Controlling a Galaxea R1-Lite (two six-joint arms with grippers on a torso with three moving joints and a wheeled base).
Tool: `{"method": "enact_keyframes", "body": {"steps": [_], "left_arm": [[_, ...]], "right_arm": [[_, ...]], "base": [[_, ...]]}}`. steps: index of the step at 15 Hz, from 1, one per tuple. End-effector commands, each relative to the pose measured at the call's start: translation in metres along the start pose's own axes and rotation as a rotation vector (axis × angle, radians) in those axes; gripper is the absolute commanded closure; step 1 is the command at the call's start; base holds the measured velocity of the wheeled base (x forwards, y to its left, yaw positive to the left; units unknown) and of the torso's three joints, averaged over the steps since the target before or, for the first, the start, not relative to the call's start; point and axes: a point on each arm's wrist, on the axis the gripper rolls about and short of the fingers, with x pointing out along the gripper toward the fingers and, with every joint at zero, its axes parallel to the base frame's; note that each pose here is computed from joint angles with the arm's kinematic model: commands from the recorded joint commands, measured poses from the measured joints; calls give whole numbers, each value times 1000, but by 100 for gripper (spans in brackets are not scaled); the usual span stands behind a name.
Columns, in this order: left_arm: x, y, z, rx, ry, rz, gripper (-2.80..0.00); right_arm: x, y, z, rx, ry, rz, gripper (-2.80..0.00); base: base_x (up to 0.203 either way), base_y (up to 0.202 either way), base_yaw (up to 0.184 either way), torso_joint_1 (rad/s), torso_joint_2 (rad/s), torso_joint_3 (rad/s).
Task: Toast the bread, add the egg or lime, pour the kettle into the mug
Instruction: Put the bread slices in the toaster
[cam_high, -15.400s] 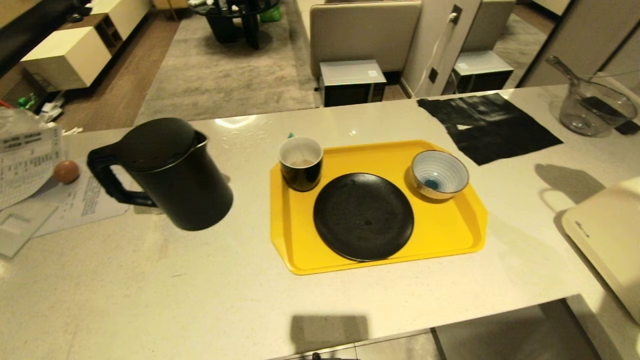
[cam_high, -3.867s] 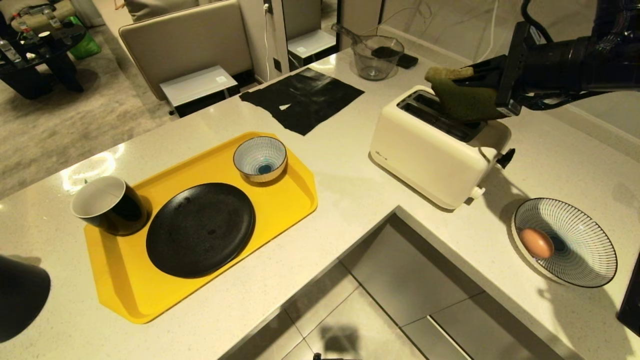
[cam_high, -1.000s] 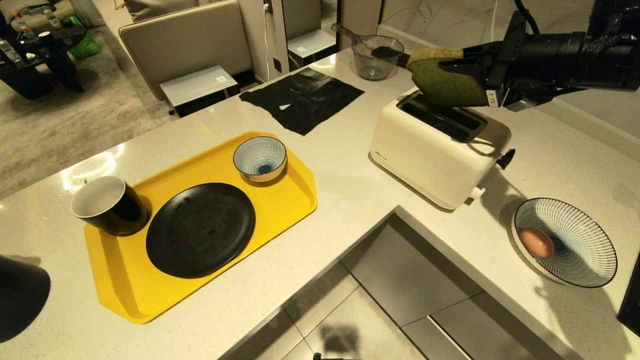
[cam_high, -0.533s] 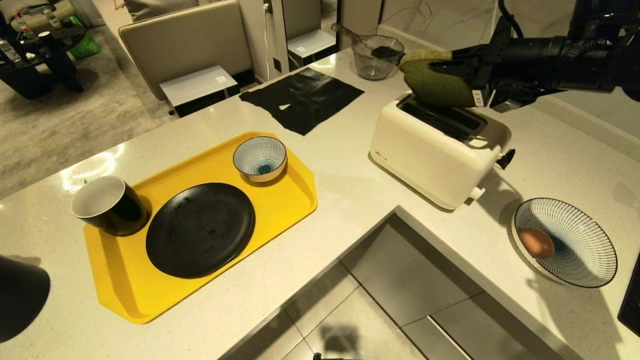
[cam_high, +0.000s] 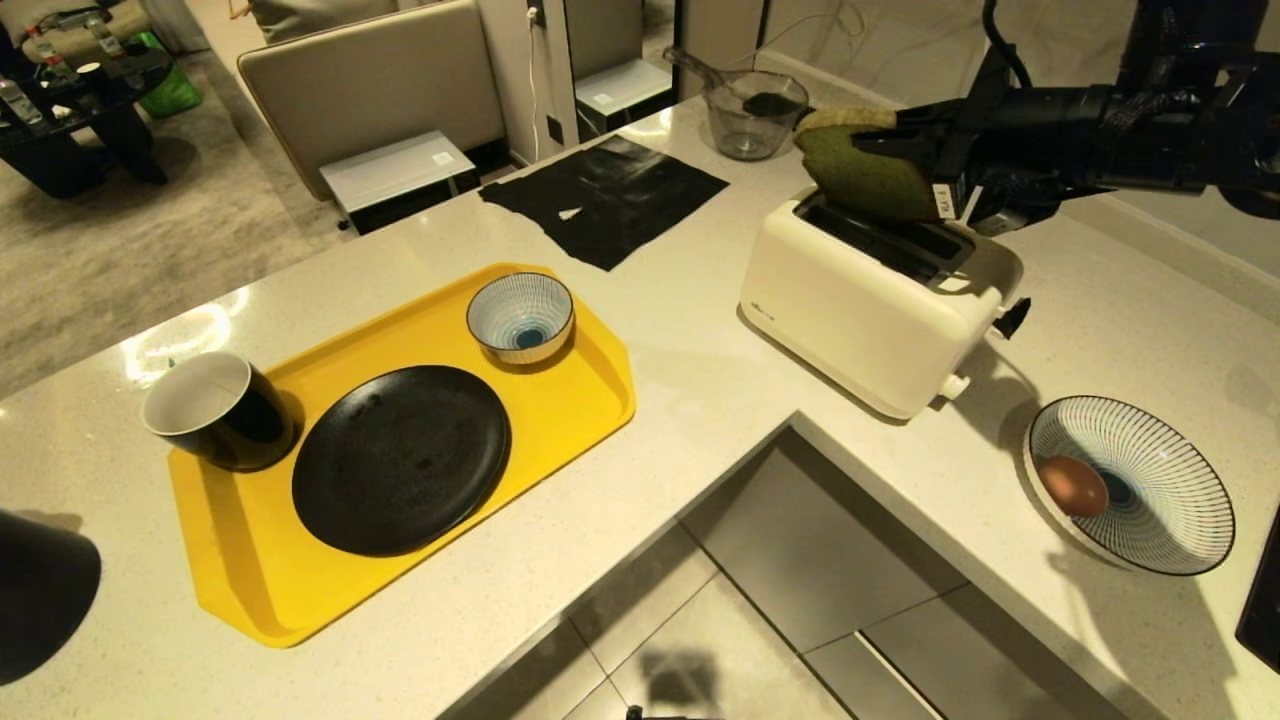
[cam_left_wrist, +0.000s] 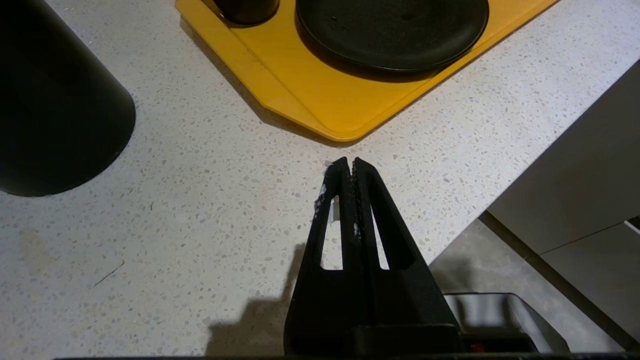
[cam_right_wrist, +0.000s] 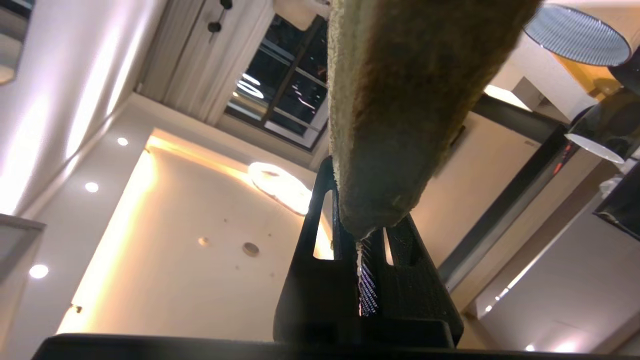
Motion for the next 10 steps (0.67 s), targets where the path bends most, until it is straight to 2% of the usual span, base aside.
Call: {"method": "enact_keyframes", "body": {"steps": [1, 5, 10], "left_arm": [[0, 0, 0, 0, 0, 1, 0], [0, 0, 0, 0, 0, 1, 0], [0, 0, 0, 0, 0, 2, 0]], "right_arm": [[-2, -2, 7, 30, -20, -8, 0], [-1, -14, 25, 76, -106, -18, 0], [-2, -10, 21, 100, -94, -2, 0]], "base": [[0, 0, 0, 0, 0, 0], [0, 0, 0, 0, 0, 0], [0, 0, 0, 0, 0, 0]]}}
